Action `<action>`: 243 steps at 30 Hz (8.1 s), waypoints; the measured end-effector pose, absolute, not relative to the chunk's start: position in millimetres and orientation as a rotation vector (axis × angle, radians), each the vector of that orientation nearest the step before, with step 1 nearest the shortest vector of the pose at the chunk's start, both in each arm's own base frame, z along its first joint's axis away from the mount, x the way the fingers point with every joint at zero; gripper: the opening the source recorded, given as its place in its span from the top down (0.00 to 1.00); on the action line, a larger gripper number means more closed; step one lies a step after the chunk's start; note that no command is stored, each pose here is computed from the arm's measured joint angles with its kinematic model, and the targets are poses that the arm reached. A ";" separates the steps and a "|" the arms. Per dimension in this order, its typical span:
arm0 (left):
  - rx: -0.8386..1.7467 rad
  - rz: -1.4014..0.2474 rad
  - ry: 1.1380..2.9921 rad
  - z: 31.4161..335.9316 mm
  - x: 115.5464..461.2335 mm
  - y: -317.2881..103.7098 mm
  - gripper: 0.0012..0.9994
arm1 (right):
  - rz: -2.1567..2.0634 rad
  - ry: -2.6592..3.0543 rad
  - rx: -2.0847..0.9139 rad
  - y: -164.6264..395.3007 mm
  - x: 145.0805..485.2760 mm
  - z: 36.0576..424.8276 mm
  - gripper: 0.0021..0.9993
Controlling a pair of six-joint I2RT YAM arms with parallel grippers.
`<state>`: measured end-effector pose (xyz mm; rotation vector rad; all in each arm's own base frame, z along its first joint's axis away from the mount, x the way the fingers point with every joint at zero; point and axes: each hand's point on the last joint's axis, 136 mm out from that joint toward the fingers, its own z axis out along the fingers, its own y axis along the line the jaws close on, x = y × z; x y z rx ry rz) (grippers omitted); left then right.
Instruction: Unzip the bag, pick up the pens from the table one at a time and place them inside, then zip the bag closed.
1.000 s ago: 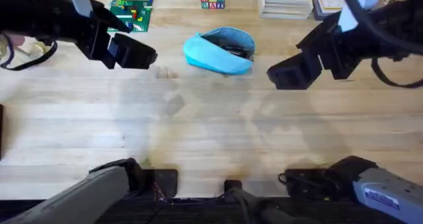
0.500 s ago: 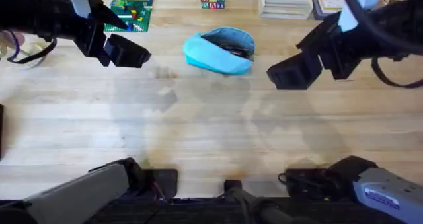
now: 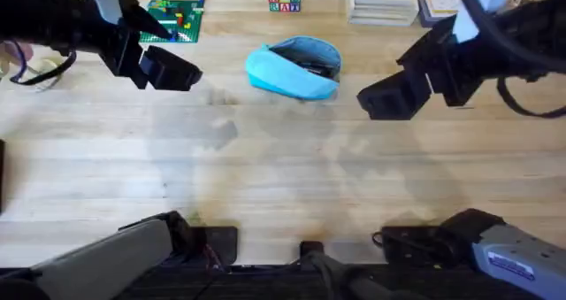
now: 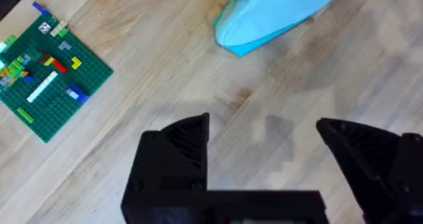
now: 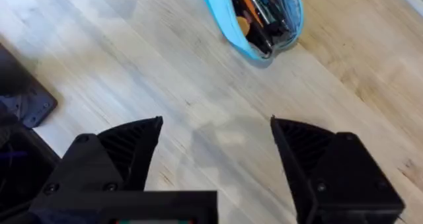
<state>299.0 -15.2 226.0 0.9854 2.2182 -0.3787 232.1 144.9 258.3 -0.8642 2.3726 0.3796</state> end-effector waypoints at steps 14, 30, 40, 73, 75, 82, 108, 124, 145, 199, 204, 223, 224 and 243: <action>0.985 -0.379 2.218 226.0 299.0 -15.2 0.01 | 0.390 2.292 -0.815 152.1 248.7 272.5 0.00; 0.985 -0.379 2.218 226.0 299.0 -15.2 0.01 | 0.368 2.370 -0.646 160.6 295.1 292.4 0.00; 0.985 -0.379 2.218 226.0 299.0 -15.2 0.01 | 0.348 2.377 -0.719 189.9 309.4 293.0 0.00; 0.985 -0.379 2.219 226.0 298.9 -15.2 0.01 | 0.323 2.329 -0.727 252.0 335.5 279.0 0.00; 0.985 -0.379 2.219 226.0 298.9 -15.2 0.01 | 0.307 2.325 -0.711 252.9 336.0 279.8 0.00; 0.985 -0.379 2.218 226.0 299.0 -15.2 0.01 | 0.270 2.277 -0.716 267.7 332.0 286.0 0.00; 0.985 -0.379 2.219 226.0 298.9 -15.2 0.01 | 0.234 2.344 -0.656 302.6 373.9 261.1 0.00; 0.985 -0.379 2.219 226.0 298.9 -15.2 0.01 | 0.231 2.335 -0.644 323.0 400.1 232.3 0.00; 0.985 -0.379 2.219 226.0 298.9 -15.2 0.01 | 0.201 2.376 -0.626 317.6 414.0 209.2 0.00; 0.985 -0.379 2.219 226.0 298.9 -15.2 0.01 | 0.161 2.453 -0.631 329.4 432.2 144.5 0.03; 0.985 -0.379 2.219 226.0 298.9 -15.2 0.01 | 0.170 2.466 -0.598 329.6 432.4 142.7 0.05; 0.985 -0.379 2.219 226.0 298.9 -15.2 0.01 | 0.152 2.530 -0.564 329.8 433.1 112.8 0.10; 0.985 -0.379 2.219 226.0 298.9 -15.2 0.01 | 0.151 2.529 -0.561 329.6 433.5 113.0 0.10; 0.985 -0.379 2.219 226.0 298.9 -15.2 0.01 | 0.175 2.530 -0.549 332.7 432.9 113.7 0.61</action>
